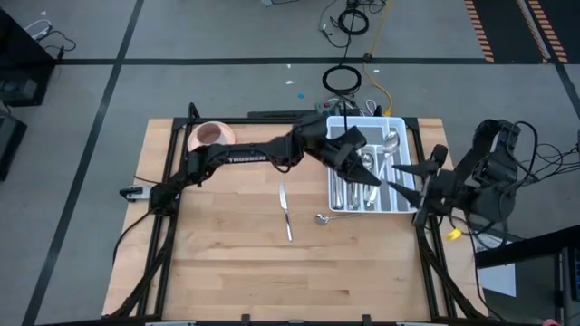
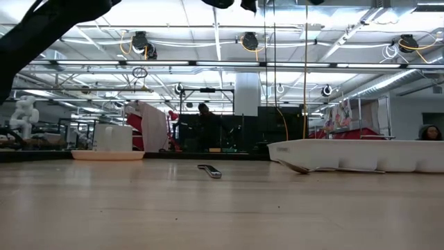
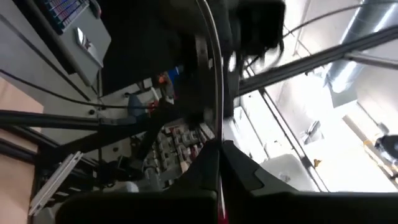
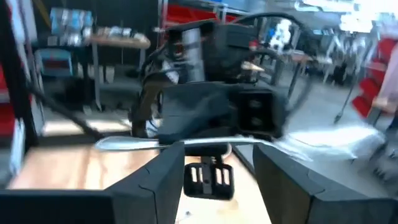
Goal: Sort silverware
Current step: Put the silver spoon into the white cutlery tray
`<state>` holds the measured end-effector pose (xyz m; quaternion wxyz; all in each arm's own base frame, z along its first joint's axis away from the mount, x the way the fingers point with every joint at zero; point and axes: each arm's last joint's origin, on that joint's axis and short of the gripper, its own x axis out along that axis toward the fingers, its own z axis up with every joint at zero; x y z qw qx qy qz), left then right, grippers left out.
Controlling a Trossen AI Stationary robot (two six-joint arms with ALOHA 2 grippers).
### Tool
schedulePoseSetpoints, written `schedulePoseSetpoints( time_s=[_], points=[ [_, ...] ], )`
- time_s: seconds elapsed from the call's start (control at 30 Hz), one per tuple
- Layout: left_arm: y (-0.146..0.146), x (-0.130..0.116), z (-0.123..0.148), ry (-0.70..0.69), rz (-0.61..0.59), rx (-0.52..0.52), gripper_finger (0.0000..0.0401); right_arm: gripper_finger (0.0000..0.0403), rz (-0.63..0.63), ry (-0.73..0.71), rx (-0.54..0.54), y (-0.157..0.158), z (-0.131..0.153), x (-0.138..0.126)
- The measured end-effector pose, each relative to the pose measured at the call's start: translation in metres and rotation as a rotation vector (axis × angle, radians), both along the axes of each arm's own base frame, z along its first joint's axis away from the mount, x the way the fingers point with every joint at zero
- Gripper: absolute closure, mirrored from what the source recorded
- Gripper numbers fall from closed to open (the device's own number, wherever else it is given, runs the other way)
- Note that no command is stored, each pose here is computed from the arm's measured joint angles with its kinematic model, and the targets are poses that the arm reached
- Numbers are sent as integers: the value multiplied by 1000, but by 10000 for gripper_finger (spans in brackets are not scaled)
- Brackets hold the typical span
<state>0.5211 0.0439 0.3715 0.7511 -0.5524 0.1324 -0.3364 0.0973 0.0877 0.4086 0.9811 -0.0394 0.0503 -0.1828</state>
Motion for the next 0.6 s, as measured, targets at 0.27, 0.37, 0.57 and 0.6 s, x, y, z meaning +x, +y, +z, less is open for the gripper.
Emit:
schedulePoseSetpoints(
  time_s=[0.27, 0.37, 0.57, 0.6],
  points=[
    [-2, 1, -10, 10, -33, 114, 399, 218, -141, -193, 381, -41, -7, -29],
    [0, 2, -19, 54, 9, 162, 399, 218, -164, -234, 453, -50, -9, -35],
    [3, 3, -32, 118, 72, 253, 399, 218, -159, -239, 475, -48, -8, -34],
    [4, 3, -32, 111, 75, 261, 399, 218, -161, -238, 470, -48, -9, -34]
  ],
)
